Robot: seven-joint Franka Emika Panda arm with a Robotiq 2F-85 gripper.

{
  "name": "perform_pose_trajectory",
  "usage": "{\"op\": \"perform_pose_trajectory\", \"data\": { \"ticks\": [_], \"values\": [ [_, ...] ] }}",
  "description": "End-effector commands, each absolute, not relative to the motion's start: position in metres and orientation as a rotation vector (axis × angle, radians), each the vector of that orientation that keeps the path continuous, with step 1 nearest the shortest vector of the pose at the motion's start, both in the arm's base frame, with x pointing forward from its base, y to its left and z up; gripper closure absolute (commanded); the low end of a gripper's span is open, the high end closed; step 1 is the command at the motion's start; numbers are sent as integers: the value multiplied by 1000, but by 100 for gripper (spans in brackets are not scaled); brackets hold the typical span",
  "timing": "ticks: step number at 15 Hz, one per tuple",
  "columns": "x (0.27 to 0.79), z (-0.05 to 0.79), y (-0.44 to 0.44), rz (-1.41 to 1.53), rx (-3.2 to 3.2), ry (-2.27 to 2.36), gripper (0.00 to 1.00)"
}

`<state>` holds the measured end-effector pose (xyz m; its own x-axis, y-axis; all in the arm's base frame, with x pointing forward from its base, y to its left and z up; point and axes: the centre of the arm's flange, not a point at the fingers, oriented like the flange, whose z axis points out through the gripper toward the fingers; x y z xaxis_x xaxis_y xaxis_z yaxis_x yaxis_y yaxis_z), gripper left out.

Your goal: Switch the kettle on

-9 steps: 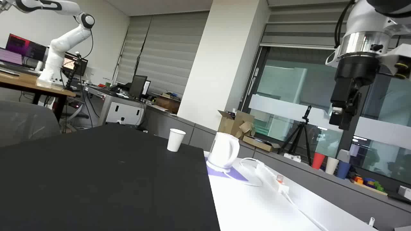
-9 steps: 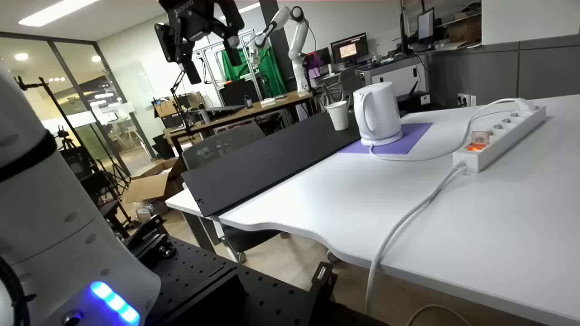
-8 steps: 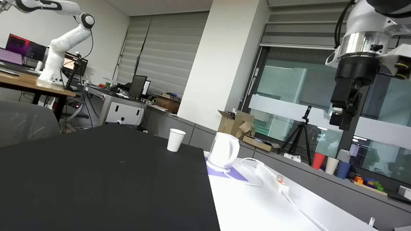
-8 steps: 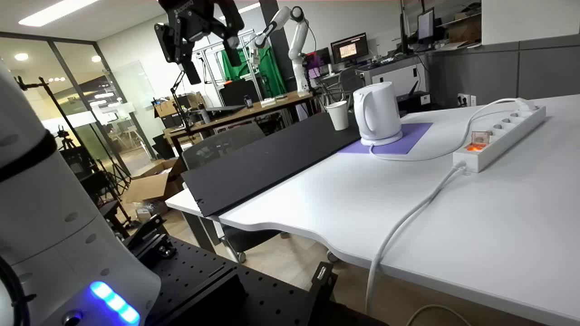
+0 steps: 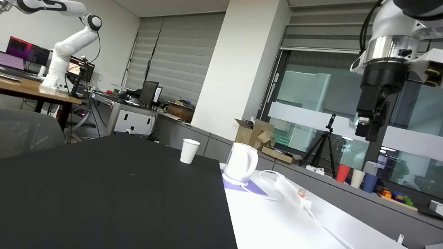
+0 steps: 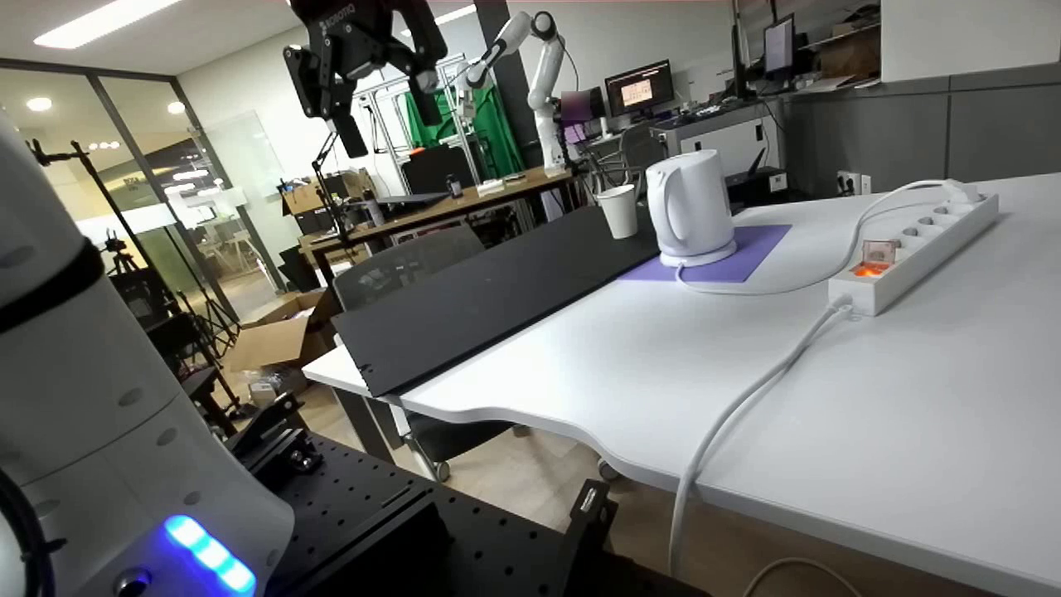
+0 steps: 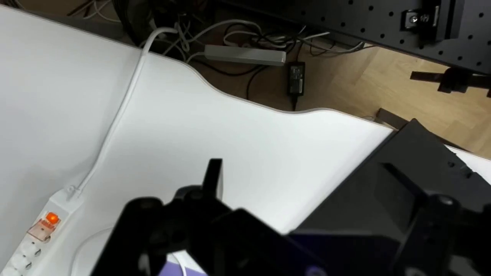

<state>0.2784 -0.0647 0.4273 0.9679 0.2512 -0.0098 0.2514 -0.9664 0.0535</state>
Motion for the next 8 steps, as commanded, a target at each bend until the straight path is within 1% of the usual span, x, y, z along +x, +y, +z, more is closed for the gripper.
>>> {"op": "perform_pose_trajectory", "data": {
  "ticks": [1,5,7,8],
  "values": [
    [288,428,-72,35,3050,334,0],
    [344,434,-120,304,3023,197,0],
    [371,434,-144,387,2996,157,0],
    [383,433,-154,415,2983,142,9]
  ]
}}
